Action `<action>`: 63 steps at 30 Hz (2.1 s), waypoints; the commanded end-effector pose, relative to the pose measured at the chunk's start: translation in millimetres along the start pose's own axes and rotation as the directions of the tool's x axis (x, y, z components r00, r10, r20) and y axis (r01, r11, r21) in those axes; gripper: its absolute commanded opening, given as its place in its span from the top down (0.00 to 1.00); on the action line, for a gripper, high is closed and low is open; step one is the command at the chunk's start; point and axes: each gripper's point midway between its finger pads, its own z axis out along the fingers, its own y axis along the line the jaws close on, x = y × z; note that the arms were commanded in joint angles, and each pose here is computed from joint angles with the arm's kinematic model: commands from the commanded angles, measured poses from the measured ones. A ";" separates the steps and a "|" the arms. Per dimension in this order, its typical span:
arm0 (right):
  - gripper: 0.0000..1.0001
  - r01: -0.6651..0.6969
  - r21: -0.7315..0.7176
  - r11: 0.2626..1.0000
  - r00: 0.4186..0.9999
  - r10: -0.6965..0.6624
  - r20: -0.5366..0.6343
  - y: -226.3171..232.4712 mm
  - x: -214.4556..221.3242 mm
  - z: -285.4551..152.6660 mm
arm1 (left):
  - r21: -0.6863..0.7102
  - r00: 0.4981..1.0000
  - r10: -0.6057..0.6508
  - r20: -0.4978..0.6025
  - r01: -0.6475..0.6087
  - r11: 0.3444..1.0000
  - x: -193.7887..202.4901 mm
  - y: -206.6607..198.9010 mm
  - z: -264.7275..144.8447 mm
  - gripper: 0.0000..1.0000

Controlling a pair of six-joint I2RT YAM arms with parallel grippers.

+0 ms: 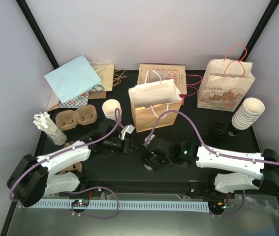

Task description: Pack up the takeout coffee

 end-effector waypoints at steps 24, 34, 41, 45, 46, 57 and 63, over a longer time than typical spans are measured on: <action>0.33 0.015 -0.016 1.000 0.992 -0.017 -0.127 1.6 31.5 10.5 | -0.046 0.998 0.003 -0.066 -0.006 0.999 13.0 7.6 22.2 0.74; 0.32 -0.031 -0.027 0.999 0.998 0.029 -0.058 4.0 16.4 4.1 | -0.060 0.999 0.041 -0.015 -0.042 0.997 2.5 -4.5 11.0 0.71; 0.32 -0.013 -0.035 0.999 0.999 0.011 -0.052 5.1 17.3 4.5 | 0.005 0.994 0.091 0.052 -0.092 0.996 -7.2 -31.3 -3.1 0.55; 0.32 -0.010 -0.037 0.999 0.999 0.008 -0.052 5.5 16.7 4.5 | 0.026 0.996 0.083 0.015 -0.084 0.996 -2.0 -30.3 3.2 0.52; 0.32 -0.011 -0.038 0.999 0.999 0.009 -0.051 5.7 16.4 4.3 | 0.025 0.997 0.081 0.003 -0.081 0.996 -0.5 -29.4 5.8 0.52; 0.26 -0.017 -0.038 0.999 0.999 0.016 -0.034 5.8 12.3 0.8 | -0.056 0.995 0.058 -0.077 -0.062 0.997 11.1 -9.9 23.8 0.55; 0.20 -0.026 -0.052 0.998 1.000 0.026 -0.007 8.4 4.8 -4.8 | -0.086 0.995 0.060 -0.074 -0.066 0.994 9.9 -7.3 22.2 0.57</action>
